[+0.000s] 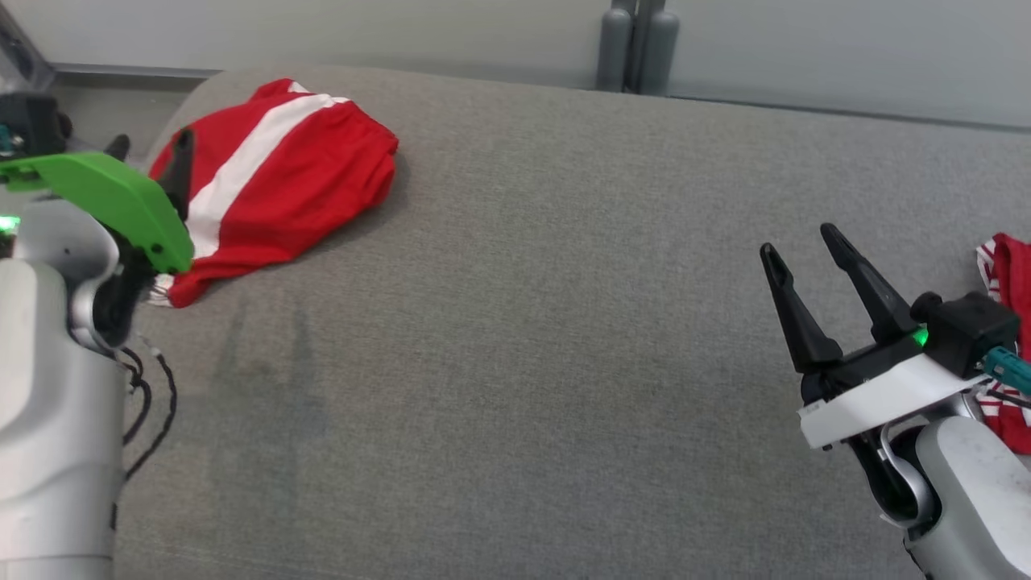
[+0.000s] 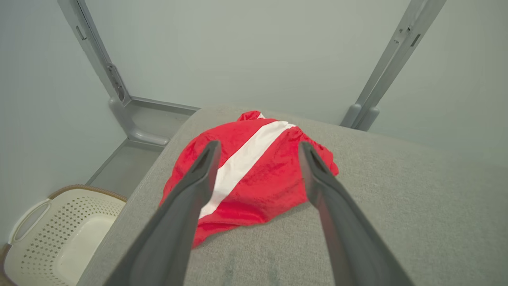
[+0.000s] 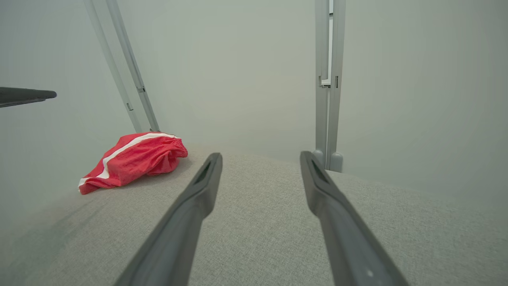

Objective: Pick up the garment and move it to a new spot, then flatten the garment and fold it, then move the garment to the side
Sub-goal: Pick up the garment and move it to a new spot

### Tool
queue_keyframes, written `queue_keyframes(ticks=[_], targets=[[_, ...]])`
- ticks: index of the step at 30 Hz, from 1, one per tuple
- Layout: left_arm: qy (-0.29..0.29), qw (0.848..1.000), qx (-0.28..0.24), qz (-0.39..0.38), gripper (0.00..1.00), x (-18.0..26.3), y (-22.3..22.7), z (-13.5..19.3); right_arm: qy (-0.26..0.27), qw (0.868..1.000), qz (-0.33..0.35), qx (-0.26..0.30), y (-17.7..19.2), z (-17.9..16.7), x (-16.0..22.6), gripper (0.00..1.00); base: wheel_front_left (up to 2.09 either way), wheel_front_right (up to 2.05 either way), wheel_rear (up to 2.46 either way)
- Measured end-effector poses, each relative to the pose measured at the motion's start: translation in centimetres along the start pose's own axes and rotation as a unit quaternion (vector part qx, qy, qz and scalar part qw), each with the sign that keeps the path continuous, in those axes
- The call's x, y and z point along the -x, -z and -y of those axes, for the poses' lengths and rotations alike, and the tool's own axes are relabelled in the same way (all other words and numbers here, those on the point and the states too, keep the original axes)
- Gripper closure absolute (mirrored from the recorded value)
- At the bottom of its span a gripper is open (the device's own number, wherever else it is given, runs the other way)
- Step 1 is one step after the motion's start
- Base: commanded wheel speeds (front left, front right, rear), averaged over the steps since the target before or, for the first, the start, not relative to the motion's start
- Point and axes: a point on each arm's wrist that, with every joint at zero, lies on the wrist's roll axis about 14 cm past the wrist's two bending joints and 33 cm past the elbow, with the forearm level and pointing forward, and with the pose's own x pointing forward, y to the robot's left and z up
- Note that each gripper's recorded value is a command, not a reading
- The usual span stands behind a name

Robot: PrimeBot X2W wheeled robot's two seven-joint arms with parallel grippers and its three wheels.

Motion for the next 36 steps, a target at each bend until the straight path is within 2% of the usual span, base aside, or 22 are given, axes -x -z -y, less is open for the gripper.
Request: queue_keyframes(ticks=[3,11,18,24,25,26,27,36], targets=[[-0.009,0.999,0.017,-0.026,0.00,-2.6,0.2,-0.9,0.001,1.000,0.006,0.000,-0.3,0.7,-0.5,0.00,0.00,0.00,0.00],[-0.040,0.991,-0.001,-0.128,0.00,-8.2,5.4,-3.0,0.029,0.999,0.020,0.010,-1.2,3.5,0.0,0.00,0.00,0.00,0.00],[-0.039,0.973,0.014,-0.228,0.00,-11.5,13.1,-1.5,0.085,0.996,-0.008,0.014,0.5,7.0,3.0,0.00,0.00,0.00,0.00],[-0.029,0.953,-0.004,-0.302,0.00,-12.8,18.2,0.1,0.116,0.993,-0.033,0.014,2.1,8.9,4.6,0.00,0.00,0.00,0.00],[-0.026,0.950,-0.008,-0.312,0.20,-12.9,18.8,0.4,0.119,0.992,-0.037,0.014,2.3,9.1,4.8,0.00,0.00,0.00,0.00],[-0.025,0.949,-0.012,-0.314,0.57,-13.2,18.9,0.5,0.122,0.992,-0.039,0.014,2.4,9.2,5.0,0.00,0.00,0.00,0.00],[-0.024,0.949,-0.017,-0.313,1.00,-13.5,18.8,0.5,0.123,0.991,-0.041,0.014,2.5,9.3,5.1,0.00,0.00,0.00,0.00],[0.010,0.962,-0.064,-0.265,1.00,-13.7,15.5,2.7,0.125,0.992,-0.026,0.016,1.1,8.3,5.6,0.00,0.00,0.00,0.00]])
